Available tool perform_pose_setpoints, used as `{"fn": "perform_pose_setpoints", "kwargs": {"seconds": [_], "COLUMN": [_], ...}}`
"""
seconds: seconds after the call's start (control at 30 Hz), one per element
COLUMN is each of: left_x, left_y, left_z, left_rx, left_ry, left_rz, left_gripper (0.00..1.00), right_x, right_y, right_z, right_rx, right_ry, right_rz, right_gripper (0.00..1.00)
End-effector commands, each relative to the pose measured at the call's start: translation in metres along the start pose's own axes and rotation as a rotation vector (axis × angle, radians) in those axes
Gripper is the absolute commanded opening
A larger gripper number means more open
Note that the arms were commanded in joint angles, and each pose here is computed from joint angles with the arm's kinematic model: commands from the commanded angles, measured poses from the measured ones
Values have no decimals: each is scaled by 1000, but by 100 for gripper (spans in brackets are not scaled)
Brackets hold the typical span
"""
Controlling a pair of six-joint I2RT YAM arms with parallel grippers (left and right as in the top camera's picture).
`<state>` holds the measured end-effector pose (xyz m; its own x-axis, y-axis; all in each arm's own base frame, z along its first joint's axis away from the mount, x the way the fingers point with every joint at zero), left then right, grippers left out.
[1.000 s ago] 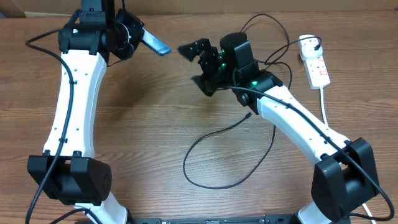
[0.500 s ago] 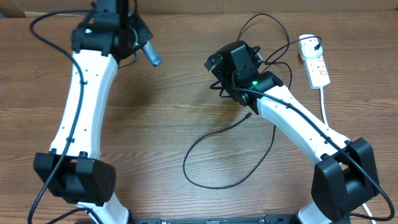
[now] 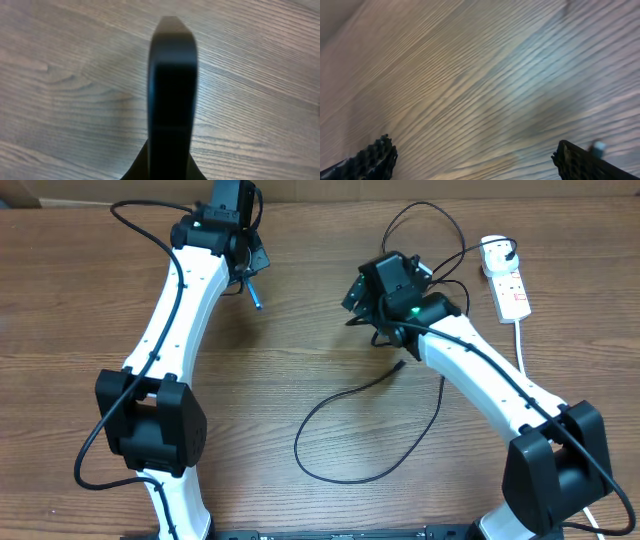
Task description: Plug charger to phone and switch on socket
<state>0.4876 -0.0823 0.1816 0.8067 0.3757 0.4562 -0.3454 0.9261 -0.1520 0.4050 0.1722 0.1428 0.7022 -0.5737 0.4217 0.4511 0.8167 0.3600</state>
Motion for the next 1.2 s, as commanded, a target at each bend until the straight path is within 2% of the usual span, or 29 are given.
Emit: {"fn": "perform_pose_setpoints", "kwargs": {"seconds": [0.0, 0.17, 0.37, 0.47, 0.63, 0.77, 1.0, 1.17], "left_x": [4, -8, -23, -16, 4, 7, 0, 1], "left_y": [-25, -53, -80, -71, -43, -30, -37, -33], "left_z": [26, 50, 97, 112, 111, 109, 109, 88], "left_rx": [-175, -419, -941, -1077, -1083, -1060, -1059, -890], "left_ry": [-8, 56, 120, 103, 92, 130, 147, 133], "left_rz": [-166, -260, -493, -510, -418, -344, -357, -353], "left_gripper": [4, 4, 4, 4, 4, 4, 4, 4], "right_x": [27, 44, 40, 37, 37, 37, 30, 22], "right_y": [-13, -32, -46, -49, -53, -52, -59, -67], "right_z": [7, -1, -11, -13, -14, -15, -14, -13], "right_rx": [-16, -55, -113, -123, -141, -137, -168, -204], "right_ry": [-51, -62, -30, -24, -33, -35, -1, 36], "right_rz": [-22, -68, -71, -68, -66, -67, -57, -49], "right_gripper": [100, 100, 100, 100, 100, 100, 100, 100]}}
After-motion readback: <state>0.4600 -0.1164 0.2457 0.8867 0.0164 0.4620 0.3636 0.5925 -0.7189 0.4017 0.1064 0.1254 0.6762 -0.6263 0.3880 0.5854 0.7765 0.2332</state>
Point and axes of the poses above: each gripper's point midway between its finger pads, its own z axis back along the fingers, its own y axis along the line the jaws close on, x = y × z, the point moved 2 cm from there along z, back along the fingers
